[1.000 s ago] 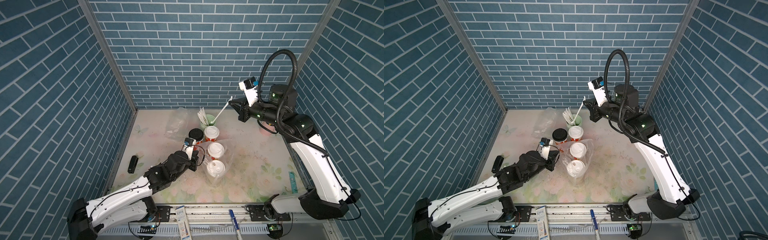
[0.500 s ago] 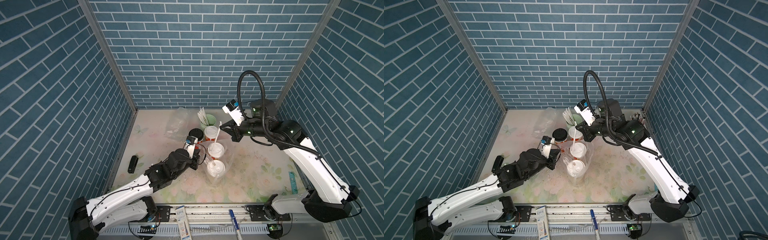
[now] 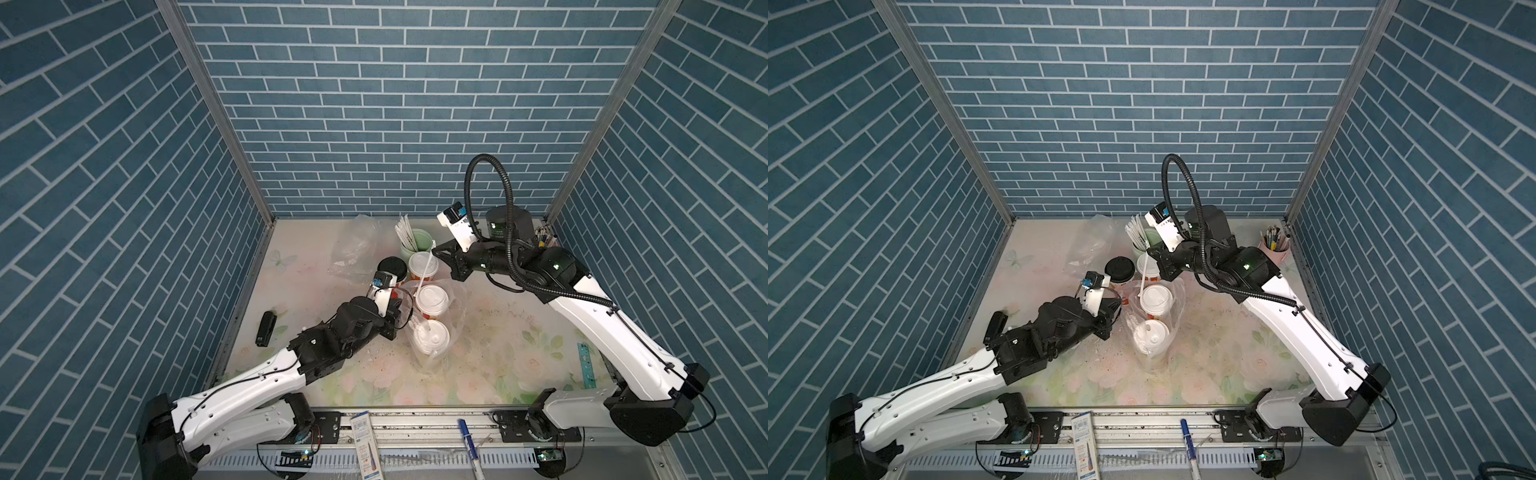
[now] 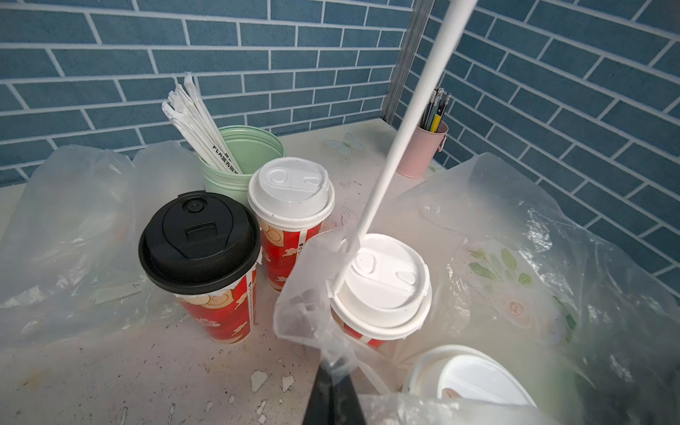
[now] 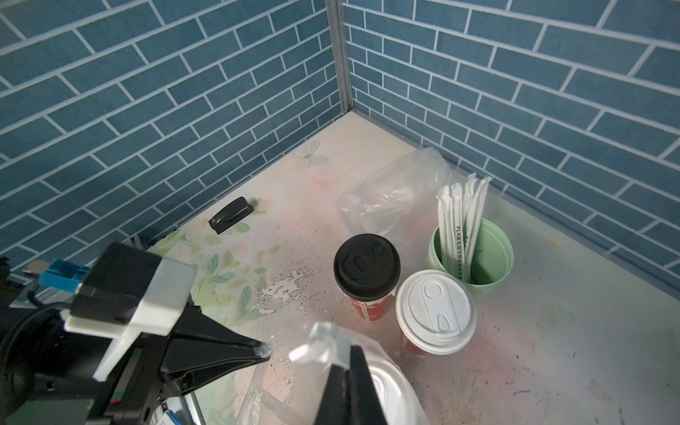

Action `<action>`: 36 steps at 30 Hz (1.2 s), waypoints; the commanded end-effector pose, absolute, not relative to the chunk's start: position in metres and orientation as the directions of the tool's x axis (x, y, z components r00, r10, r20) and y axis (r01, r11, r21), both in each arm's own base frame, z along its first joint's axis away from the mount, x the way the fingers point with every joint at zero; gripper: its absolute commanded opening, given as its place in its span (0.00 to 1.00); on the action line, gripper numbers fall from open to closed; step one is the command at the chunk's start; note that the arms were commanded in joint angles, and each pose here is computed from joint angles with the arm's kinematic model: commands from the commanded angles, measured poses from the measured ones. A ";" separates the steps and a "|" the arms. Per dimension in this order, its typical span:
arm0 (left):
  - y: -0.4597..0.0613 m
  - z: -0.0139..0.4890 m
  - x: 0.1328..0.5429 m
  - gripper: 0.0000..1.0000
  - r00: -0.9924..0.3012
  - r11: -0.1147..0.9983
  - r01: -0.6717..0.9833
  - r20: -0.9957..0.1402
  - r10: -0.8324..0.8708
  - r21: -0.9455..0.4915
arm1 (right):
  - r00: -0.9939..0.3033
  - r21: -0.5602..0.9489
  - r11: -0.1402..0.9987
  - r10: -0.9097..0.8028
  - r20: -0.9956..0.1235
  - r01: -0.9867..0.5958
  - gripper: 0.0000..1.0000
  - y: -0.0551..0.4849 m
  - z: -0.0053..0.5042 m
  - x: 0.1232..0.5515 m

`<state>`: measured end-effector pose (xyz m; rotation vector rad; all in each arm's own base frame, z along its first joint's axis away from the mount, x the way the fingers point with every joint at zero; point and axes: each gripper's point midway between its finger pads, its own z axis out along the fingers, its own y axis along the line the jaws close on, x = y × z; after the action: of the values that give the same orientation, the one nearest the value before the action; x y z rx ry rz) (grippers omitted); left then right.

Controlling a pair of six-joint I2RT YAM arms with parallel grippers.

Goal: Pack milk tea into plastic carrier bags
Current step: Place the straw in the plastic carrier bag.

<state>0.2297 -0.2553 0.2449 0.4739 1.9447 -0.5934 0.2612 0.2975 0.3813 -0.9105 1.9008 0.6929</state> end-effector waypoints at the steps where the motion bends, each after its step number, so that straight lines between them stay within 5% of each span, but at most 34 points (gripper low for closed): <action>1: -0.258 0.253 0.229 0.00 -0.411 0.793 0.575 -0.909 0.070 -0.199 | -0.259 0.042 0.602 -0.279 -0.925 -0.797 0.00 0.292 0.402 0.266; 36: -0.260 0.265 0.229 0.00 -0.393 0.784 0.583 -0.919 0.042 -0.213 | -0.306 -0.004 0.614 -0.399 -0.864 -0.789 0.00 0.286 0.354 0.260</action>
<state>0.2296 -0.2586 0.2474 0.4803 1.9418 -0.6064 0.2647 0.2945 0.3423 -0.9304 1.9612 0.5842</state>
